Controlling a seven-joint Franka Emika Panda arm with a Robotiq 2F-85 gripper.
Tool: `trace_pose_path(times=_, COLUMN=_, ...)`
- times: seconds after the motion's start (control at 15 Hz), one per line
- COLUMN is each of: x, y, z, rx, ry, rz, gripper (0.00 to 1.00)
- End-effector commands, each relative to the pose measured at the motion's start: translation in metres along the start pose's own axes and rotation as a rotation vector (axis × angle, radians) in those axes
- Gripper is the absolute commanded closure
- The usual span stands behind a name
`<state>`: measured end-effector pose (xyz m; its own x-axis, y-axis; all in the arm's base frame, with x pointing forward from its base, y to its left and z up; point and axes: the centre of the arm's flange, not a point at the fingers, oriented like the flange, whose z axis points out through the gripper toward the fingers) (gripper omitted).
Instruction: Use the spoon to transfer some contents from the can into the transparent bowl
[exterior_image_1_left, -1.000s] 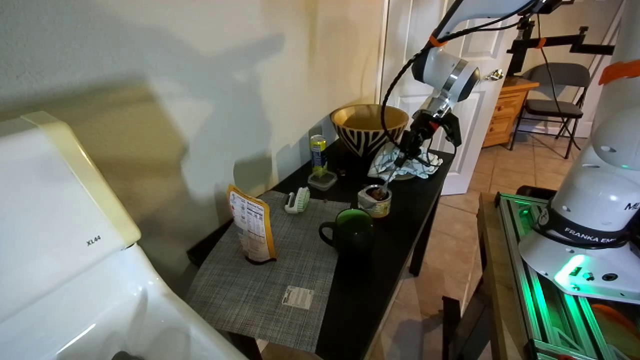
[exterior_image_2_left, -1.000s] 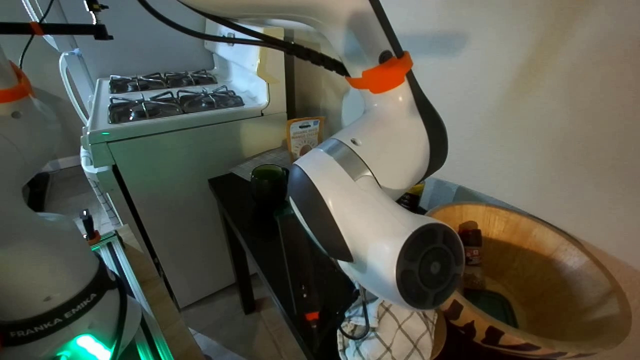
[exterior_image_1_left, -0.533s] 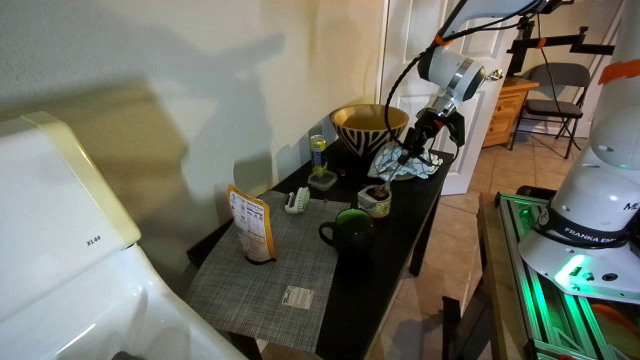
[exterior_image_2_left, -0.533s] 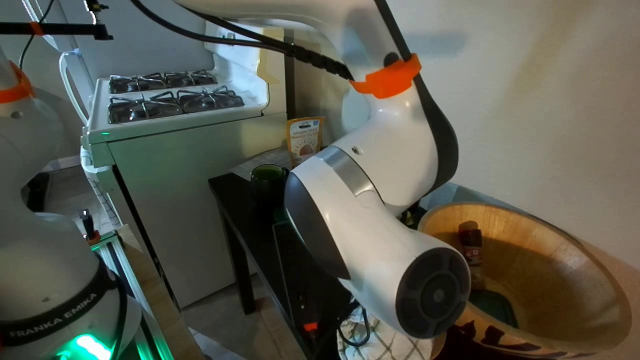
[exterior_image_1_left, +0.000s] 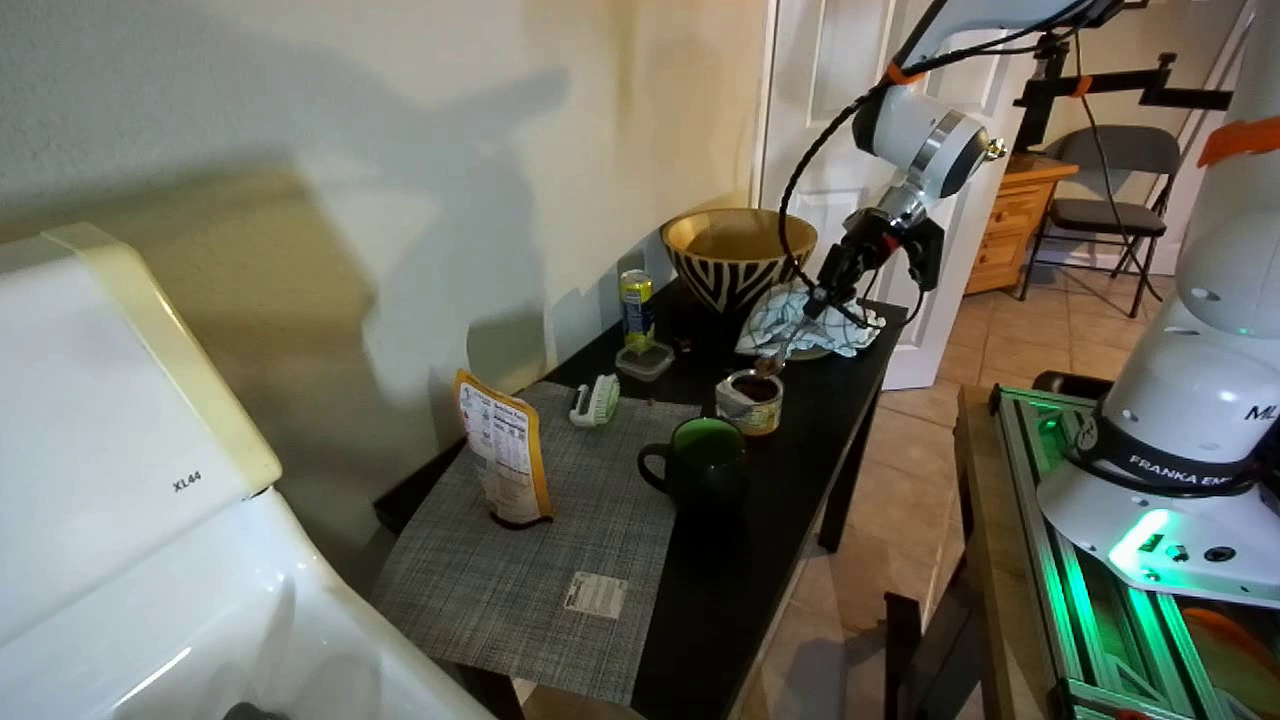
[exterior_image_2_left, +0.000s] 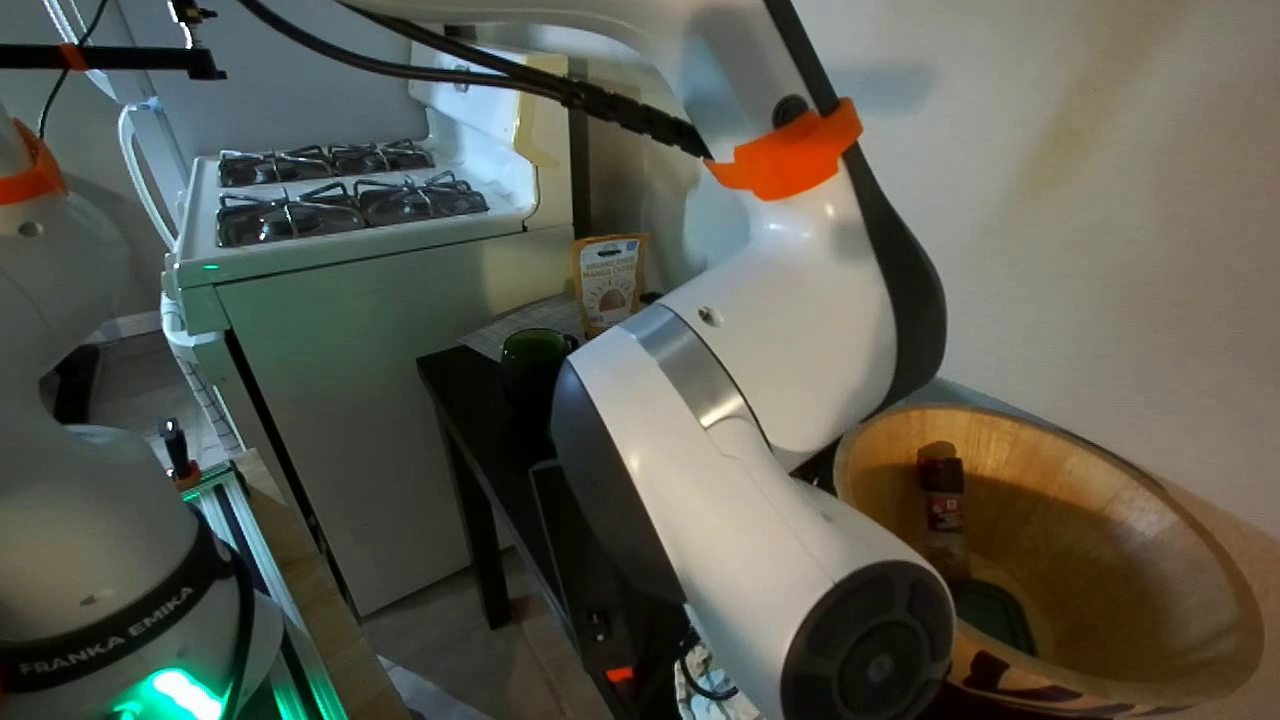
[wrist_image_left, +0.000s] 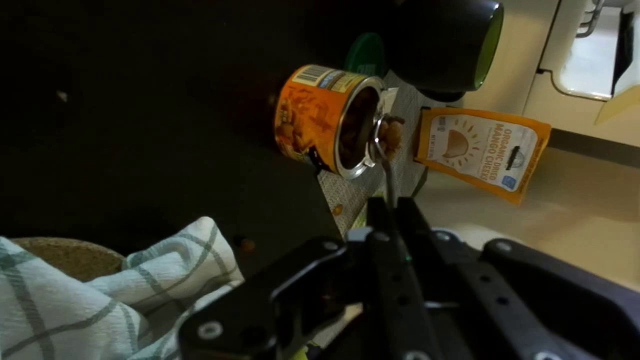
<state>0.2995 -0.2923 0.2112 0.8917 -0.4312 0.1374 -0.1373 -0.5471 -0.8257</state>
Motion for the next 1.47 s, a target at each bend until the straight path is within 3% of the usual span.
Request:
trace_pose_path(times=0.0, x=-0.006, y=-0.015, z=-0.006, rx=0.073, ry=0.082, rz=-0.014, gripper=0.98)
trace_pose_path(times=0.67, x=0.022, y=-0.061, z=-0.004, rx=0.148, ry=0.287, rz=0.139, gripper=0.98)
trace_pose_path(times=0.73, x=0.023, y=-0.066, z=-0.001, rx=0.133, ry=0.267, rz=0.123, gripper=0.98)
trace_pose_path(times=0.8, x=0.026, y=-0.048, z=-0.009, rx=0.139, ry=0.230, rz=0.102, gripper=0.92)
trace_pose_path(times=1.0, x=0.029, y=-0.057, z=-0.005, rx=0.136, ry=0.227, rz=0.100, gripper=0.92)
trace_pose_path(times=1.07, x=0.029, y=-0.057, z=-0.005, rx=0.137, ry=0.228, rz=0.102, gripper=0.92)
trace_pose_path(times=1.13, x=0.028, y=-0.057, z=-0.005, rx=0.137, ry=0.228, rz=0.103, gripper=0.98)
trace_pose_path(times=1.4, x=0.037, y=-0.062, z=0.005, rx=0.171, ry=0.283, rz=0.210, gripper=0.98)
